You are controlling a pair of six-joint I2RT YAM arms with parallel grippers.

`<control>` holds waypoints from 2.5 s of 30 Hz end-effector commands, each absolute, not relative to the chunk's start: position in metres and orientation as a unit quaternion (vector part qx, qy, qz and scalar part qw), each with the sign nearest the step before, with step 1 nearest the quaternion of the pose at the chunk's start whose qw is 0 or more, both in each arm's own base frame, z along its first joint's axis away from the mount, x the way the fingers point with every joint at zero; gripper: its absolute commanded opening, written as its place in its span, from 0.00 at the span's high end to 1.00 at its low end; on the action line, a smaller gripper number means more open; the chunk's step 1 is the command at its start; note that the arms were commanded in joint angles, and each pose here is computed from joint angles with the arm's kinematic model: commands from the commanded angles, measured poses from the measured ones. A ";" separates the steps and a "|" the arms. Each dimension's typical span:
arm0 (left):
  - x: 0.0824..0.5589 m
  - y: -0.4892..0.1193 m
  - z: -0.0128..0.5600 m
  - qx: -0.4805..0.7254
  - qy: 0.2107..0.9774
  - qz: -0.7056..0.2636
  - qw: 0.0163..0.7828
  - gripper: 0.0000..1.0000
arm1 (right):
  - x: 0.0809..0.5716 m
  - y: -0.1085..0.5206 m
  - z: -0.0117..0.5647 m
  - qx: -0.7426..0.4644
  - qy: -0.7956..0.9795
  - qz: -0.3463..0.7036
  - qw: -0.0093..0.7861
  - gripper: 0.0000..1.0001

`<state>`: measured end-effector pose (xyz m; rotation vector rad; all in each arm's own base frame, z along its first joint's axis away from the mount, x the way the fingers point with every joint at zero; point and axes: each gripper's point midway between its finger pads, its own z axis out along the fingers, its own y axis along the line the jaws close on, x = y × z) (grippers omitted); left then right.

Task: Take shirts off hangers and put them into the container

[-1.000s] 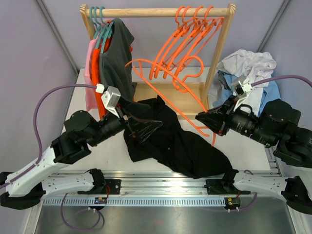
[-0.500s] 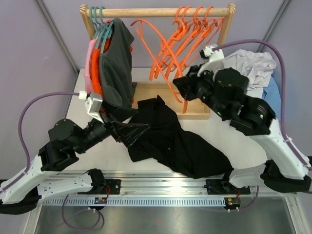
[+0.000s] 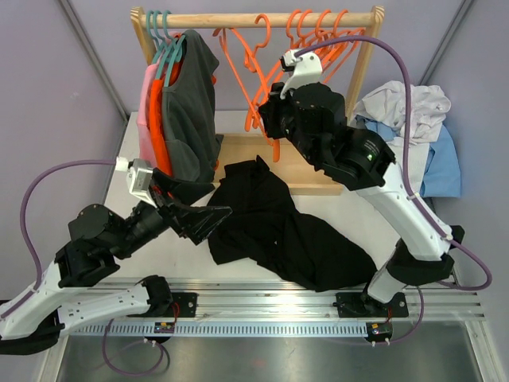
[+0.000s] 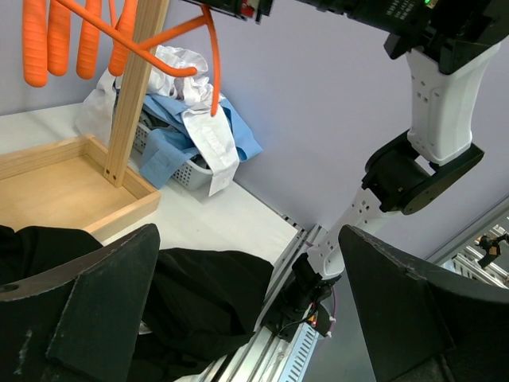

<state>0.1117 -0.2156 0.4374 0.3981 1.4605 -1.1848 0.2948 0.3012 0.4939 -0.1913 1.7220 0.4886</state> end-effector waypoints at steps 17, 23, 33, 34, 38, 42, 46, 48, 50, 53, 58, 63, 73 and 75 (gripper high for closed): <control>0.106 -0.194 0.444 0.139 0.604 -0.521 0.587 0.01 | 0.371 0.282 0.541 0.034 0.694 0.166 0.700 1.00; 0.107 -0.197 0.444 0.141 0.605 -0.520 0.586 0.01 | 0.392 0.262 0.547 0.053 0.686 0.172 0.705 1.00; 0.108 -0.198 0.444 0.141 0.606 -0.519 0.586 0.01 | 0.415 0.265 0.537 0.029 0.698 0.214 0.683 1.00; 0.108 -0.199 0.445 0.141 0.605 -0.520 0.586 0.01 | 0.416 0.270 0.531 0.019 0.705 0.220 0.674 1.00; 0.108 -0.199 0.445 0.140 0.605 -0.521 0.586 0.01 | 0.418 0.275 0.512 0.005 0.728 0.218 0.651 1.00; 0.108 -0.200 0.445 0.142 0.604 -0.521 0.586 0.01 | 0.419 0.282 0.485 -0.016 0.755 0.211 0.621 1.00; 0.108 -0.200 0.444 0.143 0.604 -0.519 0.587 0.01 | 0.417 0.291 0.458 -0.034 0.780 0.210 0.588 1.00; 0.109 -0.200 0.444 0.143 0.605 -0.519 0.587 0.01 | 0.416 0.293 0.451 -0.041 0.787 0.212 0.578 1.00; 0.109 -0.200 0.444 0.142 0.605 -0.519 0.588 0.01 | 0.415 0.295 0.445 -0.044 0.792 0.213 0.570 1.00; 0.110 -0.200 0.444 0.143 0.605 -0.517 0.588 0.01 | 0.418 0.295 0.440 -0.046 0.795 0.204 0.569 1.00; 0.110 -0.200 0.443 0.142 0.606 -0.516 0.588 0.01 | 0.419 0.291 0.430 -0.050 0.804 0.185 0.563 1.00; 0.111 -0.200 0.442 0.141 0.607 -0.514 0.589 0.01 | 0.393 0.293 0.446 -0.096 0.791 0.204 0.569 0.35; 0.118 -0.207 0.426 0.143 0.628 -0.498 0.581 0.01 | 0.223 0.313 0.439 -0.260 0.702 0.373 0.548 0.01; 0.120 -0.209 0.420 0.144 0.635 -0.492 0.578 0.01 | 0.211 0.309 0.388 -0.259 0.733 0.366 0.512 0.01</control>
